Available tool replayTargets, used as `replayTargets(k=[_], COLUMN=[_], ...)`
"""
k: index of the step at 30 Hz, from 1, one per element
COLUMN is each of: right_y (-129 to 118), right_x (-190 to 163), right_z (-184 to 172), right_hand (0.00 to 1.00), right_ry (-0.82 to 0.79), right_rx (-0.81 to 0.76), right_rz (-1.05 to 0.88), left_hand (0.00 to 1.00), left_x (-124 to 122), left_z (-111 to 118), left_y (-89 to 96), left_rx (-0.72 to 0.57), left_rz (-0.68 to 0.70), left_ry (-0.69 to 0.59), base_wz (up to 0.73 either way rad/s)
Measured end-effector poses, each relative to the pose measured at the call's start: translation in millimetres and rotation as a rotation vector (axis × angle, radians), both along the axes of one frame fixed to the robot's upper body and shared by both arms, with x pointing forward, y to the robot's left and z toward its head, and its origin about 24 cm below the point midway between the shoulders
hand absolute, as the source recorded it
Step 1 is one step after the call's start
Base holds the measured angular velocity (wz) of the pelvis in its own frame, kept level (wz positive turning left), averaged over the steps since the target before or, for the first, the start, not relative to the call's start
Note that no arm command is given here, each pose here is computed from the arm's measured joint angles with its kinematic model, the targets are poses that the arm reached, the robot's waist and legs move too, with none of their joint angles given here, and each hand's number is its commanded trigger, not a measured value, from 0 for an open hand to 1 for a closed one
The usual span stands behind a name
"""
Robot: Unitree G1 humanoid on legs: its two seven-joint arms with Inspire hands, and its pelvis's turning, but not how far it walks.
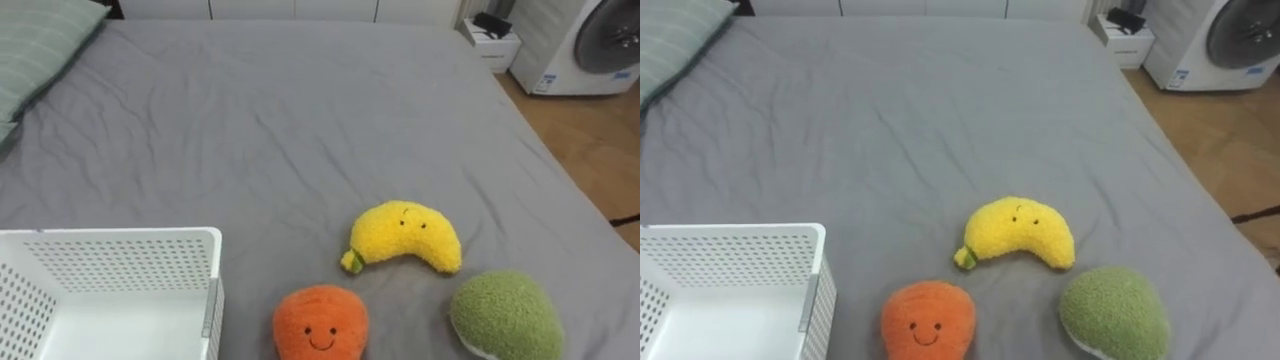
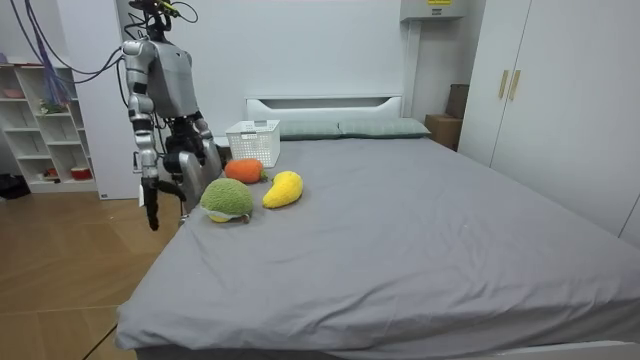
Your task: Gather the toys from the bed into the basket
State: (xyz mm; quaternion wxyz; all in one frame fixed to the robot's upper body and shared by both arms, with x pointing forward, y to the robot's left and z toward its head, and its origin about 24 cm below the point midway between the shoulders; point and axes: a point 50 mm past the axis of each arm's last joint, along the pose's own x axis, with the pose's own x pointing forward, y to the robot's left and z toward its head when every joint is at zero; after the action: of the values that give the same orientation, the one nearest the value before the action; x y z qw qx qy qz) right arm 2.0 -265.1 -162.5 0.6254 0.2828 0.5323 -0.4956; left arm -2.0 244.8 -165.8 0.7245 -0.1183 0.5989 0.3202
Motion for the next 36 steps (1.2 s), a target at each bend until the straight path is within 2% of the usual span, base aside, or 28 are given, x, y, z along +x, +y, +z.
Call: replayTargets(k=[5, 8, 13, 20, 25, 29, 33, 36], right_y=[-40, -60, -69, -58, -38, -24, -11, 0], right_x=[35, 80, 131, 169, 195, 209, 216, 217], right_z=[22, 53, 98, 141, 183, 198, 197, 189], right_hand=[0.00, 0.00, 0.00, 0.00, 0.00, 0.00, 0.00, 0.00], right_ry=[-0.065, -0.201, -0.415, -0.568, -0.682, -0.671, -0.668, -0.672], right_rx=[-0.198, -0.370, -0.554, -0.735, -0.947, -1.113, -1.146, -1.099], right_rz=[-0.012, -0.003, 0.032, 0.242, 0.467, 0.662, 0.810, 0.932], left_hand=[0.00, 0.00, 0.00, 0.00, 0.00, 0.00, 0.00, 0.00], left_x=[-3, -2, 1, 3, 5, 8, 8, 6], left_z=[1, 2, 2, 2, 2, 2, 0, 0], left_y=[4.8, 6.1, 5.1, 3.9, 3.1, 1.8, -0.9, -2.1], left_rx=[0.007, 0.008, 0.009, 0.013, 0.012, 0.016, 0.003, -0.010], left_rz=[-0.001, -0.015, -0.031, -0.066, -0.079, -0.097, -0.114, -0.119], left_ry=[0.015, 0.007, -0.001, -0.006, -0.013, -0.018, -0.013, -0.013], base_wz=[-0.06, -0.08, -0.02, -0.01, 0.00, 0.00, 0.00, 0.00])
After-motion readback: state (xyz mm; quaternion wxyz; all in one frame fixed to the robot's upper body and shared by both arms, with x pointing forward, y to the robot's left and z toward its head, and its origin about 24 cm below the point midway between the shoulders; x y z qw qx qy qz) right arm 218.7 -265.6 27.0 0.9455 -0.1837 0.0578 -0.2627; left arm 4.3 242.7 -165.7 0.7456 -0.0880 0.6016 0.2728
